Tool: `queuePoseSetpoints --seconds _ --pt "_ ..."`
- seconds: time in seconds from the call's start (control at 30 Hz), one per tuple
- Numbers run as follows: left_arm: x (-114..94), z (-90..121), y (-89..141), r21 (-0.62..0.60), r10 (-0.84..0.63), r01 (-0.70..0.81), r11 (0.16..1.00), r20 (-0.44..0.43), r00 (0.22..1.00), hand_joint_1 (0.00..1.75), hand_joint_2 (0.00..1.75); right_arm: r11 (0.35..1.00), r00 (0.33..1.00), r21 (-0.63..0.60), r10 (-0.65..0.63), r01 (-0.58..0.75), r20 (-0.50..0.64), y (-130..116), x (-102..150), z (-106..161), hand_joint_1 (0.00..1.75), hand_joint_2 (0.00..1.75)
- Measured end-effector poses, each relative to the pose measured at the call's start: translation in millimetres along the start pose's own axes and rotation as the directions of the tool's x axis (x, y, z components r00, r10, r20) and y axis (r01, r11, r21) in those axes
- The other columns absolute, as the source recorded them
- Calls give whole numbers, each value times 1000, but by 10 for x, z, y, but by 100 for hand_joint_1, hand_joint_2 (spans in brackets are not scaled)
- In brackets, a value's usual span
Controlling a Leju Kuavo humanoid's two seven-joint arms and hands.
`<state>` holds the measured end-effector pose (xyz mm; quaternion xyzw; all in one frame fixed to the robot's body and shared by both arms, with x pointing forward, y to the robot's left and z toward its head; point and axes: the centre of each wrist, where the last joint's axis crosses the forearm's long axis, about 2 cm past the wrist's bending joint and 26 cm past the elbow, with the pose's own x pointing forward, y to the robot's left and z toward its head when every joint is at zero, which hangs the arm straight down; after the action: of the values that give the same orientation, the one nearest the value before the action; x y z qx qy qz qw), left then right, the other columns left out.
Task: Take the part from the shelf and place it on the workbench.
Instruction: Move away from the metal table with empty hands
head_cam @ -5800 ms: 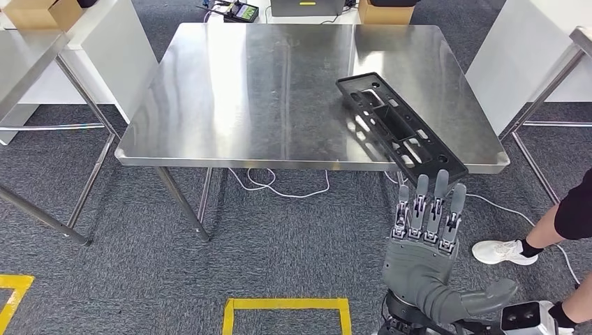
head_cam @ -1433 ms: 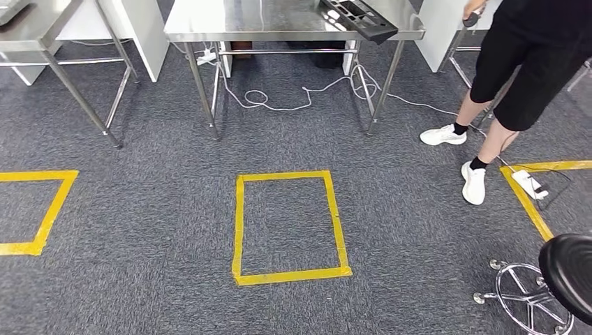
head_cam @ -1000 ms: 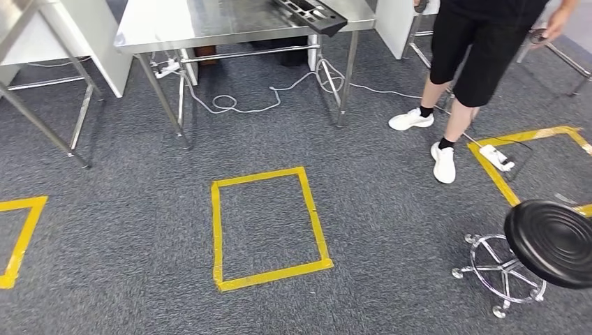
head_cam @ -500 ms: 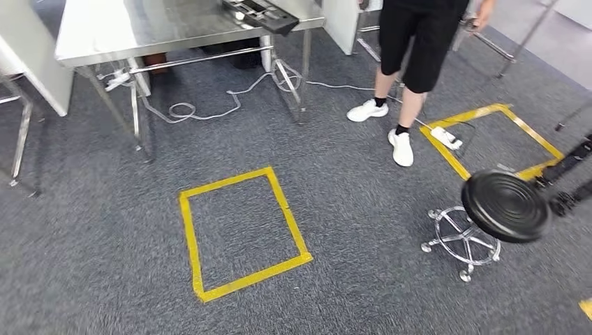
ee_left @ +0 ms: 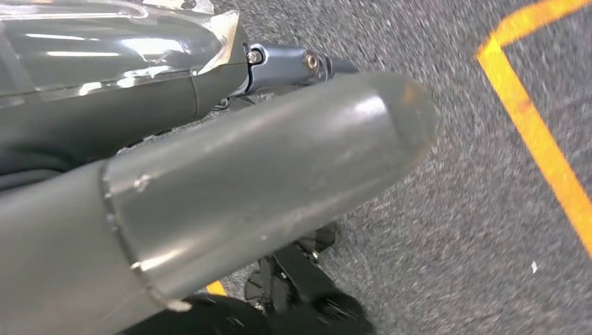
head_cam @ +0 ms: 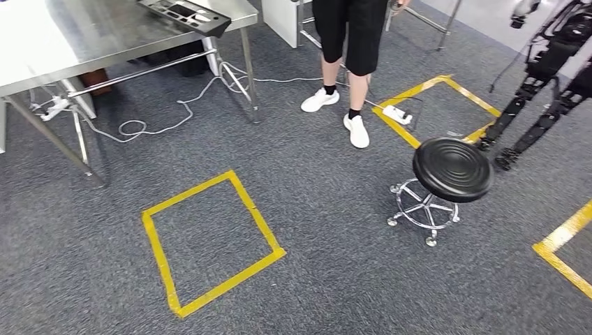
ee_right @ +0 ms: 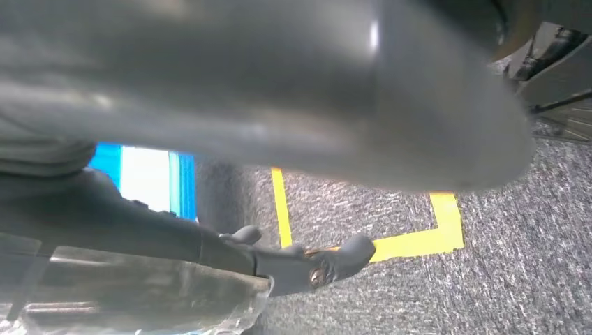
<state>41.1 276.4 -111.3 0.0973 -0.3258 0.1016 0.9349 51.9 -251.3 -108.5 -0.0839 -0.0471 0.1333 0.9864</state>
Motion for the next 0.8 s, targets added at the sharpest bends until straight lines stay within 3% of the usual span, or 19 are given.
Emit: queuePoseSetpoints --seconds 0.8 --pt "9 -11 27 7 -39 39 999 -17 999 0 0 1000 1000 -1 -13 13 10 23 15 6 0 0"
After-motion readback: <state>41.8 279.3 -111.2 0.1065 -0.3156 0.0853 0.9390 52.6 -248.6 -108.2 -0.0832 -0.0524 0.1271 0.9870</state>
